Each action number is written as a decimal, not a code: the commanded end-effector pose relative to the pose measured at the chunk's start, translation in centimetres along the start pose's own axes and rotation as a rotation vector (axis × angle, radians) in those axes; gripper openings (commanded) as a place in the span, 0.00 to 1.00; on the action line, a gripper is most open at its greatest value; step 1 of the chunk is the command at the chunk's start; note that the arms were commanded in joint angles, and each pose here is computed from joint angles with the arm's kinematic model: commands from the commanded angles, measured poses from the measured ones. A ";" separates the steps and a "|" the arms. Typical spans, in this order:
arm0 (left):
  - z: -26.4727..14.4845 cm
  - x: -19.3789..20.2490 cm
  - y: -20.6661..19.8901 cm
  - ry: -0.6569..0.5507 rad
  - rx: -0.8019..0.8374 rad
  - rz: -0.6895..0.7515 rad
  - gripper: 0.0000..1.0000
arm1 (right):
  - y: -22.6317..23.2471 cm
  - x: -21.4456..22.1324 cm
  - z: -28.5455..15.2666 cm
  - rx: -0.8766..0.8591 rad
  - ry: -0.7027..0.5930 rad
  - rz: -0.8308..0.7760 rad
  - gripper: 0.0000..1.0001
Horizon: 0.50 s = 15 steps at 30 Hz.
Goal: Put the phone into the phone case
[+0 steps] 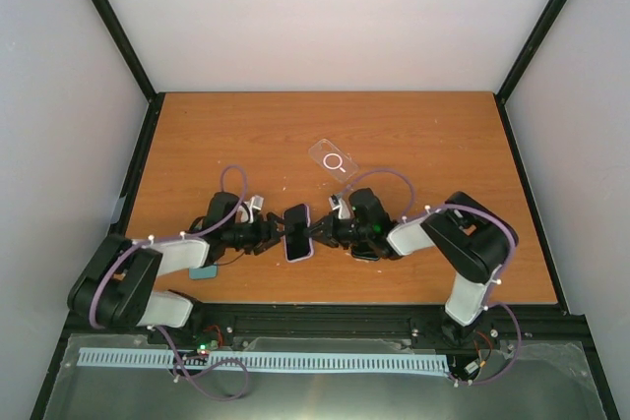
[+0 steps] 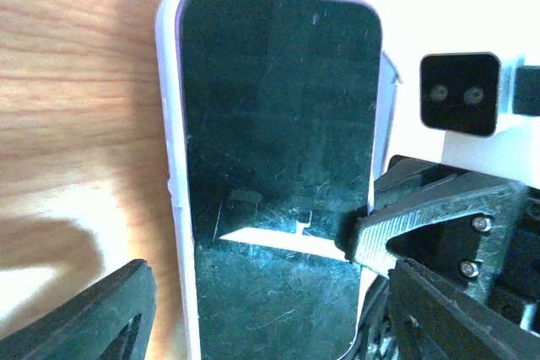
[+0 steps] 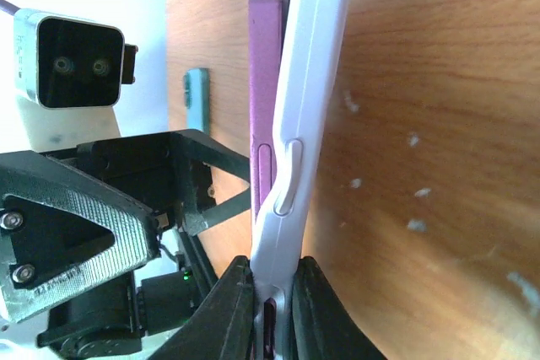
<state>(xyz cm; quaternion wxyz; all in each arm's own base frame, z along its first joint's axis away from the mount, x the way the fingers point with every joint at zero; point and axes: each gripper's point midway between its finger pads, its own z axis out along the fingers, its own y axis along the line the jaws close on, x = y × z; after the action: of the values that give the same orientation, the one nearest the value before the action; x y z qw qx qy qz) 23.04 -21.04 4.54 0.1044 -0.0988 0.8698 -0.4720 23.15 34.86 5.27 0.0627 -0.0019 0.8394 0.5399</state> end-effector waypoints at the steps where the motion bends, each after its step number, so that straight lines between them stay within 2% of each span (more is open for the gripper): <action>1: -1.4 0.0 -2.2 -0.033 0.050 0.068 0.78 | 5.3 -0.8 -2.5 -0.117 -0.067 -0.112 0.03; 5: -2.7 -0.1 -4.9 -0.058 0.125 0.127 0.79 | 9.1 -0.8 -4.7 -0.221 -0.101 -0.146 0.03; 7: -3.3 0.0 -6.6 -0.058 0.187 0.157 0.76 | 11.0 -0.7 -5.6 -0.278 -0.108 -0.164 0.03; 12: -4.8 1.0 -10.5 -0.027 0.380 0.207 0.55 | 13.9 -0.2 -7.3 -0.362 -0.106 -0.189 0.04; 15: -5.9 1.5 -12.1 -0.032 0.464 0.229 0.35 | 14.2 -0.1 -7.7 -0.365 -0.113 -0.187 0.05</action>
<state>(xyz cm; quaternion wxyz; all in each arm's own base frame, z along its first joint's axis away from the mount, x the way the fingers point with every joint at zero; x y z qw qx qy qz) 22.22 -22.50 14.51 0.1859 -0.0165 0.7866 -0.5886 21.99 33.91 17.29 0.1304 -0.0325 0.7618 0.6337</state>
